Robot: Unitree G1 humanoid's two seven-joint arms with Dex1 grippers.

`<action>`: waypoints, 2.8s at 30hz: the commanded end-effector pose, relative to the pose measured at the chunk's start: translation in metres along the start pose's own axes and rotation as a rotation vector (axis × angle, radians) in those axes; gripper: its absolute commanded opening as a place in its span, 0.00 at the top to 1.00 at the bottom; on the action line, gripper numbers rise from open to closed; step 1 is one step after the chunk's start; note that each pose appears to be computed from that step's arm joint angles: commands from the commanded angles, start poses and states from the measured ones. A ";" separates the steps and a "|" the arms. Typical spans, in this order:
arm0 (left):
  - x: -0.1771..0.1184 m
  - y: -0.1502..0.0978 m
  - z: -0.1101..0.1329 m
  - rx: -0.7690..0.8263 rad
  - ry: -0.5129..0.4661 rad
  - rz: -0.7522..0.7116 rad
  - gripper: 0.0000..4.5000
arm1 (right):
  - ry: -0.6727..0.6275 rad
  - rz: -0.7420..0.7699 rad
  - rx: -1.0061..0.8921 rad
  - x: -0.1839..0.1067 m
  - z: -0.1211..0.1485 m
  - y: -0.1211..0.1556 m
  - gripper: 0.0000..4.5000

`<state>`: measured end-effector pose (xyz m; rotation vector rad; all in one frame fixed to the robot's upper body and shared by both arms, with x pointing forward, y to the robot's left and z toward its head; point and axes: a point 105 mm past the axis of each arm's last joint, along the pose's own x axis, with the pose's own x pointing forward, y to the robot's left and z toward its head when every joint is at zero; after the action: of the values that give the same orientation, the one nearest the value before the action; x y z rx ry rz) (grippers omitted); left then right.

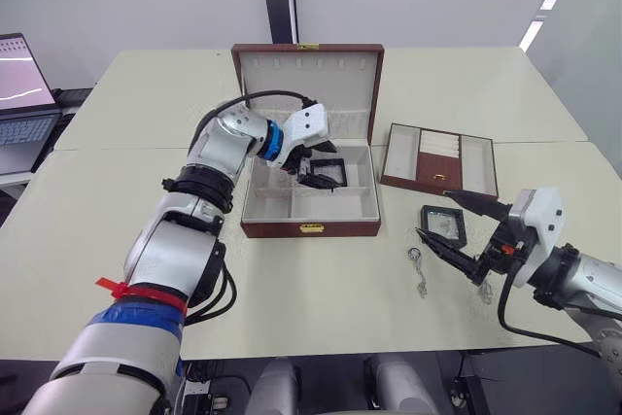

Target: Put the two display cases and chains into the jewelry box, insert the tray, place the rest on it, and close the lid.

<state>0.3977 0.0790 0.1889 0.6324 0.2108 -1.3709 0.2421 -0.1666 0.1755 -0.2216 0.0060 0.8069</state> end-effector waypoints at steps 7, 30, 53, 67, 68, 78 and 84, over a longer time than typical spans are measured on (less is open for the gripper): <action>-0.071 -0.024 -0.003 -0.185 -0.208 0.104 0.01 | 0.083 -0.079 0.026 -0.036 -0.020 -0.055 0.00; -0.240 -0.130 -0.135 -0.558 0.086 0.942 0.01 | 0.205 -0.157 0.104 -0.065 -0.071 -0.125 0.00; -0.251 -0.157 -0.191 -0.630 0.134 1.149 0.01 | 0.207 -0.253 0.122 -0.073 -0.094 -0.131 0.00; -0.244 -0.146 -0.184 -0.614 0.116 1.128 0.01 | 0.206 -0.259 0.124 -0.077 -0.095 -0.130 0.00; -0.243 -0.145 -0.183 -0.615 0.106 1.132 0.01 | 0.204 -0.259 0.123 -0.077 -0.095 -0.130 0.00; -0.215 -0.144 -0.158 -0.620 -0.052 1.118 0.01 | 0.080 0.002 0.038 -0.029 -0.038 -0.093 0.00; -0.189 -0.145 -0.154 -0.627 -0.141 1.151 0.01 | 0.000 0.264 0.005 0.006 -0.002 -0.038 0.00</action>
<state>0.2505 0.3208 0.1032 0.0165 0.1605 -0.1724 0.2804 -0.2037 0.1688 -0.2121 0.0814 1.0009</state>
